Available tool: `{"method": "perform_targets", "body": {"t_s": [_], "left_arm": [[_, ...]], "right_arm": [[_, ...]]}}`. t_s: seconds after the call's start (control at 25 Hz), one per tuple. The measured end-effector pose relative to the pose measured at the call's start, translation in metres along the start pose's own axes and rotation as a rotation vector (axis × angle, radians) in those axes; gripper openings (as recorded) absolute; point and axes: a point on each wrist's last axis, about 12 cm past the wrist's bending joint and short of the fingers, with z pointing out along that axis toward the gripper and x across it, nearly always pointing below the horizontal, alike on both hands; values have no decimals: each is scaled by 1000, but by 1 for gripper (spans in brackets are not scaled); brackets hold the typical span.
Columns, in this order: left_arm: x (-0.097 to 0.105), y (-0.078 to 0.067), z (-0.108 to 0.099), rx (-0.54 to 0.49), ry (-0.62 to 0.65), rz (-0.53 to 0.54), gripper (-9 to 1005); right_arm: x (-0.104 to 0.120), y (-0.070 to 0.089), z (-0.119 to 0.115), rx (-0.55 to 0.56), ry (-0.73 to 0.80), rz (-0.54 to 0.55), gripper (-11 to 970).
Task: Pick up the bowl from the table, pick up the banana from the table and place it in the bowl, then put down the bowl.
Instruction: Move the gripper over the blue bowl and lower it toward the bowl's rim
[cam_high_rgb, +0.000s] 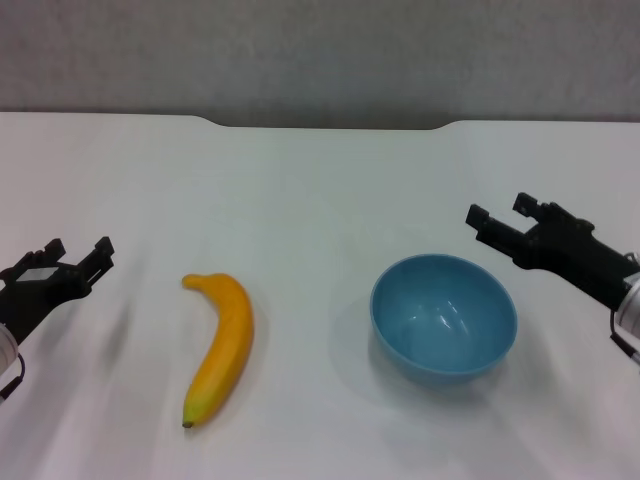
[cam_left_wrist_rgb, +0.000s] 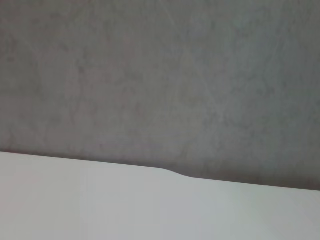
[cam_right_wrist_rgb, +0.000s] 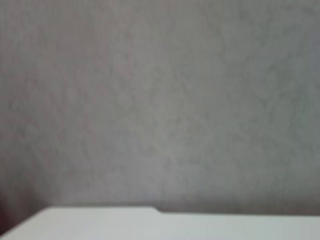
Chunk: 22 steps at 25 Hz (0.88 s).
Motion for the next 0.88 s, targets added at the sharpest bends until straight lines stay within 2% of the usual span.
{"method": "perform_targets", "body": {"t_s": [0.2,0.24,0.32,0.4,0.52,0.68,0.88], "left_arm": [[2,2,-3,-7,5,3,738],[2,2,-2,-7,5,3,738],[2,1,-2,-6,5,4,738],[2,1,-2,-6,5,5,738],[1,1,-1,-4,5,6,738],[1,0,0,-2,5,7,738],[-2,-4,4,9,-2,10,738]], "right_arm": [[-28,1,14,-20,111,-39,867],[-43,1,16,-26,151,-54,866],[-49,1,17,-27,173,-70,866],[-70,4,20,-8,244,-106,865],[-83,7,22,9,288,-123,864],[-104,8,34,20,426,-42,862],[-113,-1,49,83,602,-44,860]]}}
